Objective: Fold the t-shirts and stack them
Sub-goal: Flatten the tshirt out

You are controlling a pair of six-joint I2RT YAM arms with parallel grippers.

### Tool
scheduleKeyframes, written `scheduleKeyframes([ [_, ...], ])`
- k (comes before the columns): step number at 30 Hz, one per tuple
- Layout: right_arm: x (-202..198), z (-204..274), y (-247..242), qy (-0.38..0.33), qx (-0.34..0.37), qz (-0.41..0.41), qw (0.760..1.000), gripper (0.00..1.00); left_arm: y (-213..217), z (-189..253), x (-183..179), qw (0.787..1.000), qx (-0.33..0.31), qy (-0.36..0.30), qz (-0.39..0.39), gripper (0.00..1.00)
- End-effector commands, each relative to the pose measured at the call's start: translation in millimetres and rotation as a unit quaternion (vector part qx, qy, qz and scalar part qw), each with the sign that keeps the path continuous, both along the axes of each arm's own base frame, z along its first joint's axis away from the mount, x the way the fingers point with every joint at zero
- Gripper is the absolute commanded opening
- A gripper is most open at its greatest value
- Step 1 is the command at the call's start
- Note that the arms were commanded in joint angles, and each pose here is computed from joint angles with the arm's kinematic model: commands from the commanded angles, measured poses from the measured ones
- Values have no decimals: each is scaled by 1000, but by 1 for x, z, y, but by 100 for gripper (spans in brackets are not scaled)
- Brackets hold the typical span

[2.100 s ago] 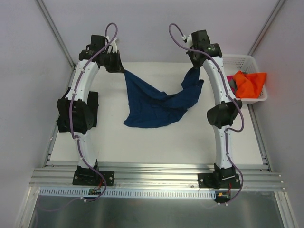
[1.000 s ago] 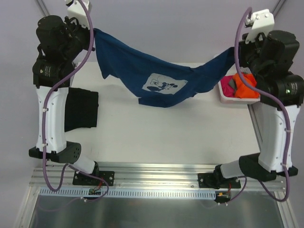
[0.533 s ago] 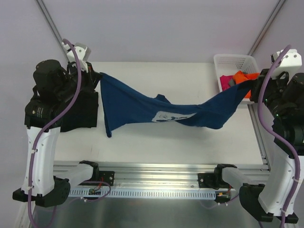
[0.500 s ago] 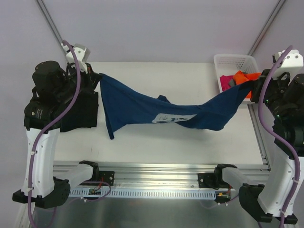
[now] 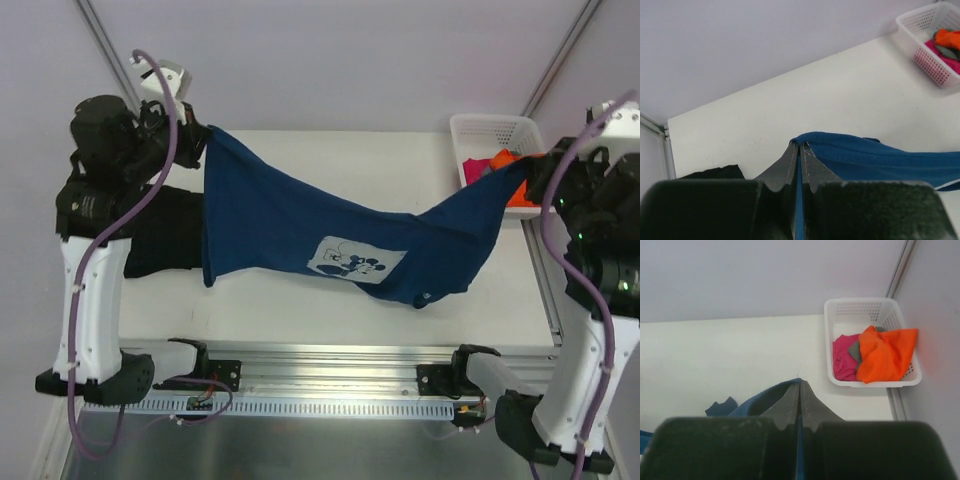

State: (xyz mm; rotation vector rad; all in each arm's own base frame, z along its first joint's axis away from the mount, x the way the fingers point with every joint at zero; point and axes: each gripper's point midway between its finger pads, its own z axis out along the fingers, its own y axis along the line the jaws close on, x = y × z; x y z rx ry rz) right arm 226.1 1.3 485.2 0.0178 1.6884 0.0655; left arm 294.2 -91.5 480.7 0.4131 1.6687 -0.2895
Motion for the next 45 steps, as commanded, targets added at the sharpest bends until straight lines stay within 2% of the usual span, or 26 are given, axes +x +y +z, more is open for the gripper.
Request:
scheduleKeyframes([
  [1, 74, -10, -11, 11, 26, -11, 1000, 1, -2, -33, 52, 999, 9, 51, 13, 0],
  [3, 93, -6, -16, 7, 20, -18, 1000, 0, -1, -30, 67, 999, 25, 43, 15, 0],
  [4, 114, -14, -21, 24, 11, -20, 999, 1, -2, -41, 87, 998, 35, 58, 17, 0],
  [6, 128, 12, -26, 1, -6, -26, 1000, 1, 2, -26, 102, 998, 56, 32, 24, 0],
  [8, 149, 28, -31, -10, -19, -29, 999, 1, 4, -34, 131, 996, 76, 38, 36, 0],
  [9, 155, 36, -34, -19, -22, -33, 999, 1, 5, -18, 136, 996, 77, 16, 39, 0],
  [10, 164, 38, -37, -22, -24, -38, 999, 1, 4, -29, 154, 995, 84, 26, 41, 0],
  [12, 180, 43, -41, -30, -21, -45, 998, 1, 7, -11, 165, 995, 87, 2, 54, 0],
  [13, 184, 44, -42, -33, -20, -47, 998, 1, 6, -17, 177, 994, 89, 6, 55, 0],
  [16, 190, 46, -39, -35, -12, -39, 999, 1, 2, 0, 180, 995, 82, -15, 58, 0],
  [19, 175, 42, -30, -25, -1, -22, 999, 1, -2, 7, 162, 995, 85, -23, 49, 0],
  [20, 169, 39, -27, -20, 3, -17, 1000, 1, -9, -8, 157, 996, 86, -2, 38, 0],
  [21, 145, 46, -19, -28, 8, -3, 1000, 1, -9, 4, 137, 996, 82, -15, 32, 0],
  [23, 130, 27, -15, -6, 15, 1, 1000, 1, -15, -9, 120, 997, 78, 4, 18, 0],
  [24, 114, 29, -13, -8, 15, 0, 1000, 1, -12, 6, 98, 997, 71, -14, 17, 0],
  [25, 86, 41, -10, -31, 7, 1, 1000, 1, -12, 9, 86, 998, 65, -18, 11, 0],
  [26, 73, 37, -10, -28, 5, -2, 1000, 1, -13, -2, 78, 998, 65, -5, 6, 0],
  [27, 58, 34, -10, -22, 1, -8, 1000, 1, -9, 14, 53, 998, 60, -28, 4, 0],
  [29, 21, 44, -10, -42, -8, -19, 999, 0, -6, 4, 36, 998, 64, -23, -1, 0],
  [30, 9, 40, -12, -35, -10, -29, 999, 1, -1, 16, 13, 997, 62, -48, -1, 0],
  [31, -13, 47, -12, -54, -19, -33, 998, 1, 0, 18, 4, 996, 65, -55, -3, 0],
  [36, -67, 68, -20, -108, -42, -73, 991, 1, 15, 44, -46, 992, 55, -110, 14, 0],
  [40, -94, 88, -38, -151, -63, -129, 978, 1, 25, 70, -64, 986, 59, -151, 28, 0],
  [45, -95, 108, -47, -182, -71, -154, 968, 0, 31, 87, -72, 981, 68, -179, 39, 0],
])
